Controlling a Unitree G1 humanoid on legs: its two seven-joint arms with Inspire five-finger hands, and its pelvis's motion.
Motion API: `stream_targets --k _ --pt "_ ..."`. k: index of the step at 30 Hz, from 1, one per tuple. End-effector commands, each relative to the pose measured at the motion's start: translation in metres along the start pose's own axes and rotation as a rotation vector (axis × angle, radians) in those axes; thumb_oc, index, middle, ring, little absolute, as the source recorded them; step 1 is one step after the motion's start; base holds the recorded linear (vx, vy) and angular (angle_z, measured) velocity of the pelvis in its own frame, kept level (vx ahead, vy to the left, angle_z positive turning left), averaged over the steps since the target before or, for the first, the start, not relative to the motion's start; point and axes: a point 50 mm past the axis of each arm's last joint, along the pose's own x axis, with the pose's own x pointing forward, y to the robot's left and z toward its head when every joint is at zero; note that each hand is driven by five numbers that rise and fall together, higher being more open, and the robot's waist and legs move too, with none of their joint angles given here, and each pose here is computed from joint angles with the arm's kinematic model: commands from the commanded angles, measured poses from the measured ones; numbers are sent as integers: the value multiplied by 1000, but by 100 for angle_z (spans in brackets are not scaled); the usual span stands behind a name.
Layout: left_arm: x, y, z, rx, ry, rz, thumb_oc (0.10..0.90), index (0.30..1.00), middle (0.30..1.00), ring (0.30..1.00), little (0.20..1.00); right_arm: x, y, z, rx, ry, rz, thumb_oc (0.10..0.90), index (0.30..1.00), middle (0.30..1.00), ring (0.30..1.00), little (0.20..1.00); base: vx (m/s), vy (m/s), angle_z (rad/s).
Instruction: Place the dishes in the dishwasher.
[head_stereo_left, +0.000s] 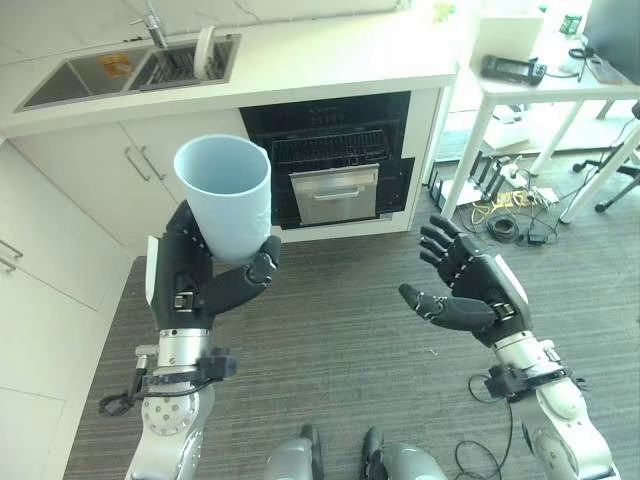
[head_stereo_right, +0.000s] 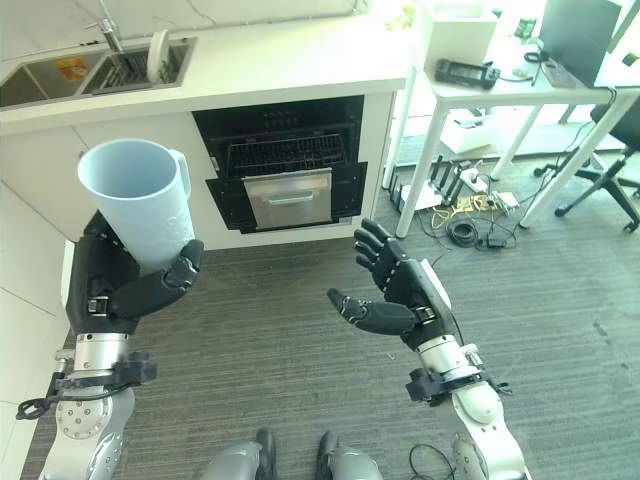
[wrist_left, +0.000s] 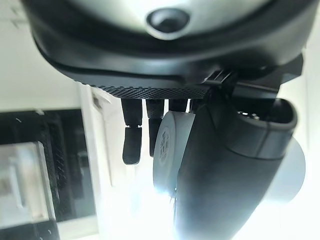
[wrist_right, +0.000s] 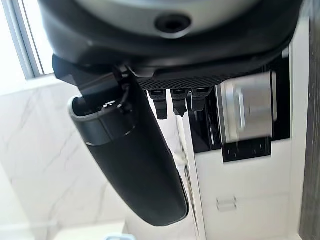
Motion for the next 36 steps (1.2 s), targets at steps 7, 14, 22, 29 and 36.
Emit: stream_targets --k 7,14,22,29,36 --pt "40 -5 61 12 -391 -50 400 300 300 300 300 21 10 60 -47 -353 34 800 900 900 900 900 199 221 -10" --pt "43 -3 55 28 -341 -85 400 300 300 300 300 27 21 54 -5 -353 38 800 900 900 900 900 219 194 24" --pt "46 2 56 60 -338 -39 400 300 300 300 300 31 25 50 32 -358 127 800 900 900 900 900 163 -193 -27" --pt "39 4 56 73 -329 -18 400 300 300 300 300 27 29 45 11 -334 136 800 900 900 900 900 316 -381 0" --pt "28 6 53 -21 -285 -13 400 300 300 300 300 16 13 45 11 -269 117 800 900 900 900 900 368 -437 7"
